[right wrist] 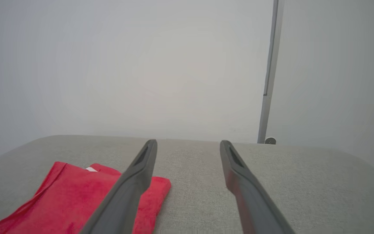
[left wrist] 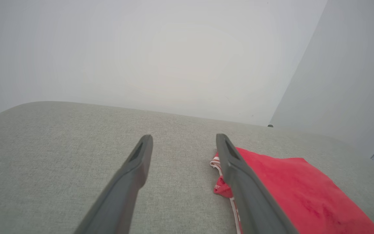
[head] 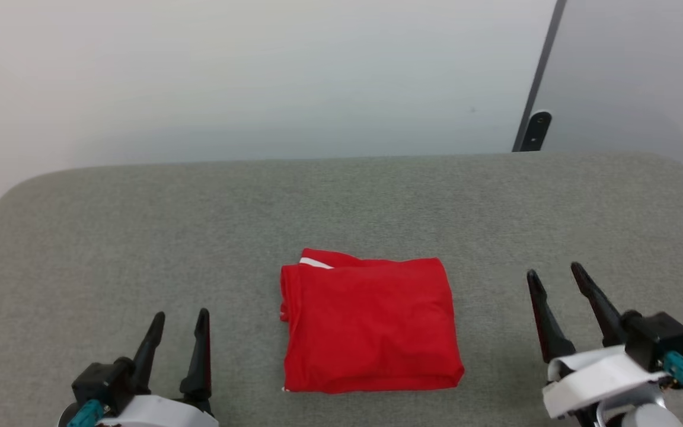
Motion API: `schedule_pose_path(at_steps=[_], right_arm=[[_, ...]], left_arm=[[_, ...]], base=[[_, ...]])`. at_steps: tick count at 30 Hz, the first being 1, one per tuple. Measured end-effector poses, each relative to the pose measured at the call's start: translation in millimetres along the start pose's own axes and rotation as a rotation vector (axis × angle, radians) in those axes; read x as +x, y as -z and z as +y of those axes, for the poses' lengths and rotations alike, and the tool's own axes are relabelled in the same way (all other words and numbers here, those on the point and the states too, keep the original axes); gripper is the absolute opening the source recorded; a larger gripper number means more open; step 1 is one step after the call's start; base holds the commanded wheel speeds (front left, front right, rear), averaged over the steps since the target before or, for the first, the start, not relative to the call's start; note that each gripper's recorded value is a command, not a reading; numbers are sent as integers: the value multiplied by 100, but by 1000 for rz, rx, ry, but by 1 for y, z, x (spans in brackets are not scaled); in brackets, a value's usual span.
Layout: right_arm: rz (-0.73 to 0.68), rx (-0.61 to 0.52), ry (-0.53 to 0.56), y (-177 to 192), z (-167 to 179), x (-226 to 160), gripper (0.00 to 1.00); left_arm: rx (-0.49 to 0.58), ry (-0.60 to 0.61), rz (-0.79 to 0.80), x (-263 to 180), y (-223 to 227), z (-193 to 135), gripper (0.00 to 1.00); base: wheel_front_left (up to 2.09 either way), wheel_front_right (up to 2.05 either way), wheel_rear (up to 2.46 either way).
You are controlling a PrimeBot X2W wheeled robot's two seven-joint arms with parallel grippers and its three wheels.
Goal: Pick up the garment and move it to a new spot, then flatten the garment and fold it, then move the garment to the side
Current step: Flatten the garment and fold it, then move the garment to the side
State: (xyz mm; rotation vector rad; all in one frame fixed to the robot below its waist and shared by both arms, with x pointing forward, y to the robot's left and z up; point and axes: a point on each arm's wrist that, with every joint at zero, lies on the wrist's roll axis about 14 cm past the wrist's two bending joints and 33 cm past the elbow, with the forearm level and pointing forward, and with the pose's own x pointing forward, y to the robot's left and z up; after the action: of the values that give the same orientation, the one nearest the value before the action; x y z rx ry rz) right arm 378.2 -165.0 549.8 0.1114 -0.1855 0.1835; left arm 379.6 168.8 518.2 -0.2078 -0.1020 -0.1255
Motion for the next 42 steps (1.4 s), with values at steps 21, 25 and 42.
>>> schedule_pose_path(at_steps=[21,25,42], right_arm=[[14,-8,107,6,-24,-24,100],[14,-9,101,7,-22,-22,100],[154,-22,-37,40,7,2,100]], left_arm=[[17,40,21,8,8,-11,100],[21,32,21,6,8,-9,100],[44,-109,-18,-25,-9,38,100]], base=[[0,0,0],[0,0,0],[0,0,0]])
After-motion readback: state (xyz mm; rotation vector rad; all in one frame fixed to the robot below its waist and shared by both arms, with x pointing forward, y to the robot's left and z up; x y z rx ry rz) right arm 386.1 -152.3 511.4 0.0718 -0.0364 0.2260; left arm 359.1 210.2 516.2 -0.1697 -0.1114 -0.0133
